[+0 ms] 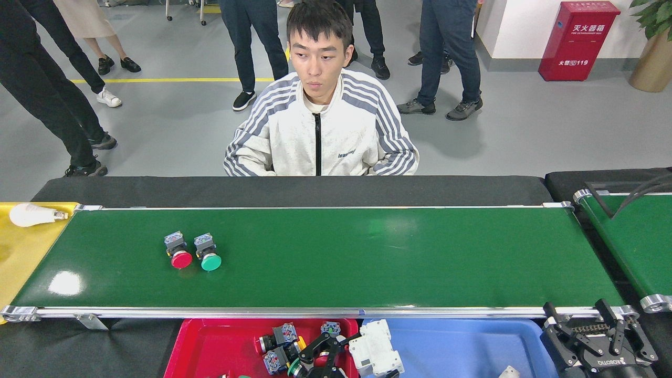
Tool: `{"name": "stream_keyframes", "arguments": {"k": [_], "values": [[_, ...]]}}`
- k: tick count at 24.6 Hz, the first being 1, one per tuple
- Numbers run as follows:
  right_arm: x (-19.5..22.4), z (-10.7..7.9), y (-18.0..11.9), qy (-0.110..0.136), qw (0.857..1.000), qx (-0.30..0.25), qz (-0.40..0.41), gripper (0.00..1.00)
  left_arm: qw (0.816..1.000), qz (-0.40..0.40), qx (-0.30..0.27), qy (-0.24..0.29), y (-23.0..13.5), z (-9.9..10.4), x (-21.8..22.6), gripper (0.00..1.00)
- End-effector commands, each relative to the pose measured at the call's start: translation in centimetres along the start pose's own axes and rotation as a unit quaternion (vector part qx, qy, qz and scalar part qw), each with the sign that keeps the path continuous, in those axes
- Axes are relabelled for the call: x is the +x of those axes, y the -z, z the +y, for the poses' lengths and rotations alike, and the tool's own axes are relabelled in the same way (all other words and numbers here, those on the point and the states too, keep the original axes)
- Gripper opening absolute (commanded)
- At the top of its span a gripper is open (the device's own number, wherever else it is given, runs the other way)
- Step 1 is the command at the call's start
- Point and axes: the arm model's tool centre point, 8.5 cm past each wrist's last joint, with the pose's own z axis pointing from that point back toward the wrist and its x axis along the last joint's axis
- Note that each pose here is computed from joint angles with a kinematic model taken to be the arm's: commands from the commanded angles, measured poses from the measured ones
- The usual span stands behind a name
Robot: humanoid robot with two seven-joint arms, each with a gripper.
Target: Pick switch part from conveyor to tray
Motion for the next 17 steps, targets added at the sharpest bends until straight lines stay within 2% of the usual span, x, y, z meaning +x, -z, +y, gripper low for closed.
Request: {"name": "stream_keyframes", "arguments": {"k": [1, 6, 9, 11, 13, 17], "values": [[-0.2, -0.7, 0.2, -0.004, 1.000, -0.010, -0.002, 1.00, 1.000, 0.020, 0.023, 0.002, 0.9, 1.6, 0.4, 0.99], [-0.1, -0.6, 0.2, -0.003, 1.000, -0.009, -0.003, 1.00, 0.999, 0.045, 0.026, -0.001, 0.6, 1.7, -0.8, 0.99], [0.0, -0.6, 0.1, -0.004, 1.000, -0.009, -0.006, 1.00, 0.983, 0.181, 0.024, -0.001, -2.9, 1.4, -8.4, 0.99], [0.0, -0.6, 0.2, -0.004, 1.000, -0.008, -0.006, 1.00, 0.957, 0.291, 0.012, 0.004, -8.1, 0.7, -15.1, 0.99], [0.2, -0.6, 0.2, -0.003, 1.000, -0.008, -0.008, 1.00, 0.928, 0.373, -0.007, 0.003, -13.5, -0.4, -19.8, 0.99], [0.3, -0.5, 0.2, -0.003, 1.000, -0.007, -0.010, 1.00, 0.885, 0.460, -0.073, 0.019, -22.6, -3.1, -25.7, 0.99]]}}
